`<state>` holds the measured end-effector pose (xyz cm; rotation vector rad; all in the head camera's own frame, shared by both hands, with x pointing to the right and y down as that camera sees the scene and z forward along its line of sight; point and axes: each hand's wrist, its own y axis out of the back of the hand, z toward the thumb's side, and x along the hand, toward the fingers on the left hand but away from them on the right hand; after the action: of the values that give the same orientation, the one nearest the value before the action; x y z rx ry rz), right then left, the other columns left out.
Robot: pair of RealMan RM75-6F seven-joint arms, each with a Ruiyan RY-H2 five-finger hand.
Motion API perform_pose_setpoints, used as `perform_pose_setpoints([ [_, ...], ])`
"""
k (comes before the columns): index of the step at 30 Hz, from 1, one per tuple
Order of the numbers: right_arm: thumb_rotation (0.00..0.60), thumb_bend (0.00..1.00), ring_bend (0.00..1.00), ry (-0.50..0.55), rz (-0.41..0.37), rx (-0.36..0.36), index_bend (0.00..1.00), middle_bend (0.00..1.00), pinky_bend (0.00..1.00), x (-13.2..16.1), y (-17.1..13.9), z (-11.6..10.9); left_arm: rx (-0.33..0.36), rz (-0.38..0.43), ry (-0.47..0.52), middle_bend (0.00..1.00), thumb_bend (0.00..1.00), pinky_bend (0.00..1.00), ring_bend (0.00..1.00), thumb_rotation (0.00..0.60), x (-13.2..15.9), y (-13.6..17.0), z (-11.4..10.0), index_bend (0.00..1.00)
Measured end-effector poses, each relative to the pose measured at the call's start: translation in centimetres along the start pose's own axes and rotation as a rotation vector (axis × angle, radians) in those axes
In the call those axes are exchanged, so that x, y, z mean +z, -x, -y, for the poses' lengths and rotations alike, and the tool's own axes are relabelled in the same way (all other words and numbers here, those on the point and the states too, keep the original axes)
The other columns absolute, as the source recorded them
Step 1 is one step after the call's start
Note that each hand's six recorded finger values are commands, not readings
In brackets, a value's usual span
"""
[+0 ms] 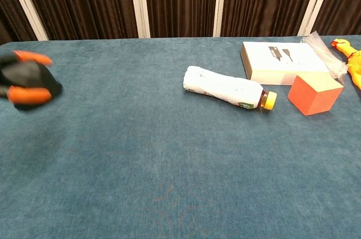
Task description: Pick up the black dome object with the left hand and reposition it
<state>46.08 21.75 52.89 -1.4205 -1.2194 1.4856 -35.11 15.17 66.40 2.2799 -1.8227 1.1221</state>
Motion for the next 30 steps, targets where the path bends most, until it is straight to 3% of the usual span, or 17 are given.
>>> perform_pose_setpoints([
  [5, 0.6, 0.26, 0.17, 0.0, 0.0, 0.0, 0.15, 0.01, 0.16, 0.0, 0.0, 0.0, 0.361, 0.082, 0.035, 0.29, 0.47, 0.48, 0.45, 0.6, 0.8, -0.2, -6.4, 0.2],
  [8, 0.6, 0.26, 0.17, 0.0, 0.0, 0.0, 0.15, 0.01, 0.16, 0.0, 0.0, 0.0, 0.57, 0.102, 0.046, 0.3, 0.48, 0.48, 0.45, 0.6, -0.1, 0.5, -9.6, 0.2],
  [11, 0.6, 0.26, 0.17, 0.0, 0.0, 0.0, 0.15, 0.01, 0.16, 0.0, 0.0, 0.0, 0.685, 0.107, 0.043, 0.35, 0.48, 0.48, 0.45, 0.6, -1.3, 1.2, -10.8, 0.23],
  [13, 0.6, 0.26, 0.17, 0.0, 0.0, 0.0, 0.15, 0.01, 0.16, 0.0, 0.0, 0.0, 0.706, 0.097, 0.037, 0.38, 0.49, 0.48, 0.46, 0.6, -2.3, 1.3, -10.6, 0.28],
  [15, 0.6, 0.26, 0.17, 0.0, 0.0, 0.0, 0.15, 0.01, 0.16, 0.0, 0.0, 0.0, 0.65, 0.092, 0.043, 0.39, 0.5, 0.48, 0.47, 0.6, -2.9, 0.8, -9.7, 0.34],
  [17, 0.6, 0.26, 0.17, 0.0, 0.0, 0.0, 0.15, 0.01, 0.16, 0.0, 0.0, 0.0, 0.551, 0.089, 0.063, 0.42, 0.51, 0.47, 0.47, 0.6, -3.0, 0.2, -8.6, 0.39],
  [23, 0.6, 0.26, 0.17, 0.0, 0.0, 0.0, 0.15, 0.01, 0.16, 0.0, 0.0, 0.0, 0.043, 0.081, 0.125, 0.49, 0.51, 0.46, 0.47, 0.6, -2.0, -0.9, -3.9, 0.46],
  [26, 0.6, 0.26, 0.17, 0.0, 0.0, 0.0, 0.15, 0.01, 0.16, 0.0, 0.0, 0.0, -0.222, 0.091, 0.12, 0.47, 0.51, 0.46, 0.47, 0.6, -0.9, 0.1, -1.8, 0.44],
  [30, 0.6, 0.26, 0.17, 0.0, 0.0, 0.0, 0.15, 0.01, 0.16, 0.0, 0.0, 0.0, -0.472, 0.088, 0.094, 0.46, 0.51, 0.45, 0.46, 0.6, -0.2, 2.0, -0.5, 0.42],
])
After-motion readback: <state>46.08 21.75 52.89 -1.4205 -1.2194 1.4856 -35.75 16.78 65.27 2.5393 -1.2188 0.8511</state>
